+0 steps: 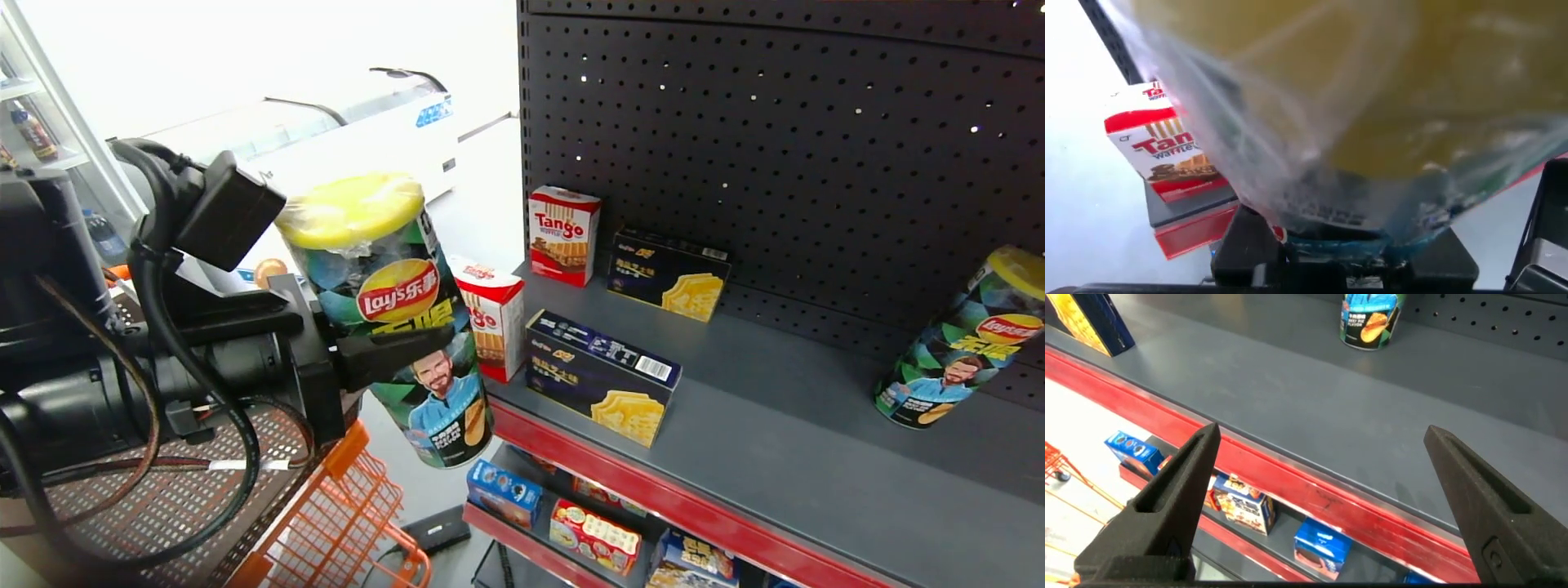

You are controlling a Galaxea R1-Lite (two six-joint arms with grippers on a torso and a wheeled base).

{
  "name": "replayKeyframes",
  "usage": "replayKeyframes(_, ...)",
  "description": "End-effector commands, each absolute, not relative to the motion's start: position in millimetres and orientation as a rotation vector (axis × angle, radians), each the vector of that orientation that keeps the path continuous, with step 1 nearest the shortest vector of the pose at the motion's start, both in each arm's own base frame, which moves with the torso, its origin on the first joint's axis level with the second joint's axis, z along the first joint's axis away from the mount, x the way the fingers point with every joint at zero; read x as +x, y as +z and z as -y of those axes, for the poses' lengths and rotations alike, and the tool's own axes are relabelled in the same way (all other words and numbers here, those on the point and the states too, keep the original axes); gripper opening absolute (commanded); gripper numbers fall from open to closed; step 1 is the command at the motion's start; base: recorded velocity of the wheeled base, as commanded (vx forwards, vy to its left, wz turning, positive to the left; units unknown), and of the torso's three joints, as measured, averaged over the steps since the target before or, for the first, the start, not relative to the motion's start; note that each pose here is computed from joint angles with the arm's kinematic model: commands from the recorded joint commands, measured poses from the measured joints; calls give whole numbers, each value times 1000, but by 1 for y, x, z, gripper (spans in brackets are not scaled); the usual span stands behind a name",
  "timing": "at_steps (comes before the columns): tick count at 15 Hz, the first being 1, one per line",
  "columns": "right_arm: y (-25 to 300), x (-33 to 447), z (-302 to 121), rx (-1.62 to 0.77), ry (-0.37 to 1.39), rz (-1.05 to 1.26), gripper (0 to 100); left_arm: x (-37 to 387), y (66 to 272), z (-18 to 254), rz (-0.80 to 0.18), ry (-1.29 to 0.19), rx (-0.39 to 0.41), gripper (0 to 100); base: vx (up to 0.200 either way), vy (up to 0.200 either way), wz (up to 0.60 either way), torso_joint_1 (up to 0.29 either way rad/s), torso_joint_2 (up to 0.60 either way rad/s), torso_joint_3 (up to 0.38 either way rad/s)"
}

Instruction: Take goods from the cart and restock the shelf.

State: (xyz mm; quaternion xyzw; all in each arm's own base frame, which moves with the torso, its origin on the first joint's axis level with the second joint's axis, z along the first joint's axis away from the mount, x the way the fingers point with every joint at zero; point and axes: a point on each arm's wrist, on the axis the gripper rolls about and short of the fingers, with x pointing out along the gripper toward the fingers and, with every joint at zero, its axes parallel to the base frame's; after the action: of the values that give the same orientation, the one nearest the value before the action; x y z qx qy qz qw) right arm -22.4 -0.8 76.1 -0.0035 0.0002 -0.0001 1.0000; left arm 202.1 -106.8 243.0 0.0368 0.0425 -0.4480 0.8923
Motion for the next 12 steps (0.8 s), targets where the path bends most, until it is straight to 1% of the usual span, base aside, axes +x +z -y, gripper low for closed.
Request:
replayKeyframes(1, 76, -22, 1, -8, 0, -2, 100, 205, 252, 109, -54, -935, 78, 0, 0, 0, -600, 2, -2, 2)
replayKeyframes(5, 76, -22, 1, -6, 0, -2, 100, 215, 263, 117, -22, -945, 78, 0, 0, 0, -600, -1, 1, 1)
replayKeyframes(12, 76, -22, 1, -3, -3, 0, 100, 216, 263, 117, -23, -944, 78, 0, 0, 0, -600, 5, 6, 2)
